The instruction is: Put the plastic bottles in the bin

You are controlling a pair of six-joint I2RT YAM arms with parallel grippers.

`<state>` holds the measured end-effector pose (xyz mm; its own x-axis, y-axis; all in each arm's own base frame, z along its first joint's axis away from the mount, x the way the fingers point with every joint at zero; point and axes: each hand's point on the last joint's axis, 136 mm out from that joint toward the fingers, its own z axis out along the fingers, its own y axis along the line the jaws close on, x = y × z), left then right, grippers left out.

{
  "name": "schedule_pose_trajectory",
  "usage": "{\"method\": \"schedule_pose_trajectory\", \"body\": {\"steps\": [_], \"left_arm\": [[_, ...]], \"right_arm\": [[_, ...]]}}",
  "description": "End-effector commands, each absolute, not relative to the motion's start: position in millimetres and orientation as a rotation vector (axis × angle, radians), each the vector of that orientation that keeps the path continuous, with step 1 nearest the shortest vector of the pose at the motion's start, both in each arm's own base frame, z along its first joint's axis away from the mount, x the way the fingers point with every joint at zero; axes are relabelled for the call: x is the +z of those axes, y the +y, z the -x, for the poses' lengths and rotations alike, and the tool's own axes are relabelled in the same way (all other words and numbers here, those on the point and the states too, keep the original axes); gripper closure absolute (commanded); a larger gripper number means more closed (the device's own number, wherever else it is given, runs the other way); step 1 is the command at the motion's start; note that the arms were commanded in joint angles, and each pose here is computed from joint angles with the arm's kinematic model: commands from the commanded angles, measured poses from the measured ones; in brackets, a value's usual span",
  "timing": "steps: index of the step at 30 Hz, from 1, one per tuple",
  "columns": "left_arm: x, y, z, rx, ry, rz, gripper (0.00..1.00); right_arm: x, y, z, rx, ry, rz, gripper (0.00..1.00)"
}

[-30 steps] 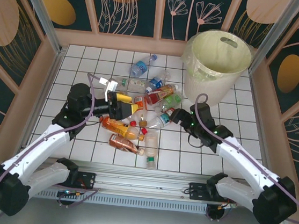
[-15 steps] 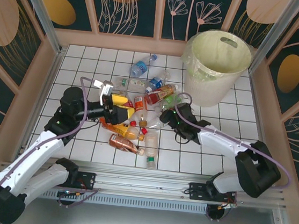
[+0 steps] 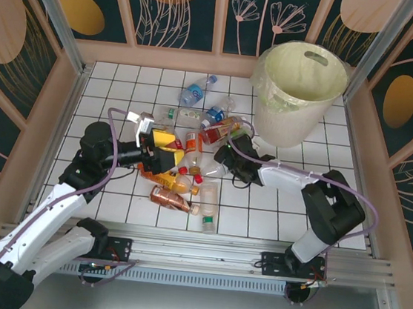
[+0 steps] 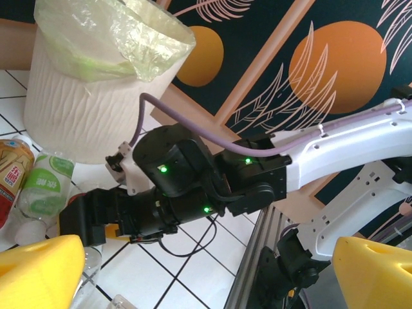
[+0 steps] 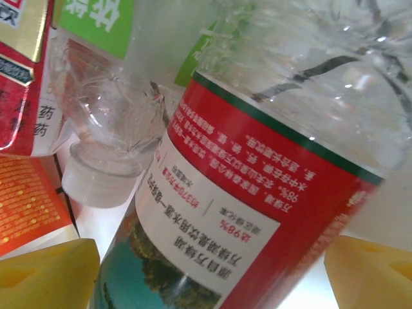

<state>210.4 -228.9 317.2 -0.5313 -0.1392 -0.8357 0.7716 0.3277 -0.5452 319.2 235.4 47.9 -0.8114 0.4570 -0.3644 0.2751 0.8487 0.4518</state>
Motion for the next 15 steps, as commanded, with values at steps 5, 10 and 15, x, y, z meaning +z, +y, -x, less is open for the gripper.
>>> {"method": "schedule_pose_trajectory", "body": {"steps": [5,10,15], "left_arm": [[316.1,-229.6,-209.6,-1.316,1.711,-0.592,0.01],[314.8,-230.0,-210.4,-1.317,1.715,-0.590,0.01],[313.9,-230.2,-211.0,-1.318,1.718,-0.589,0.02]], "right_arm": [[37.2,234.7,-328.8,0.399,2.569,-0.500,0.17],[22.0,215.4,-325.8,0.249,2.588,-0.517,0.24],[11.7,194.0,-326.6,0.185,2.585,-0.577,0.28]]}}
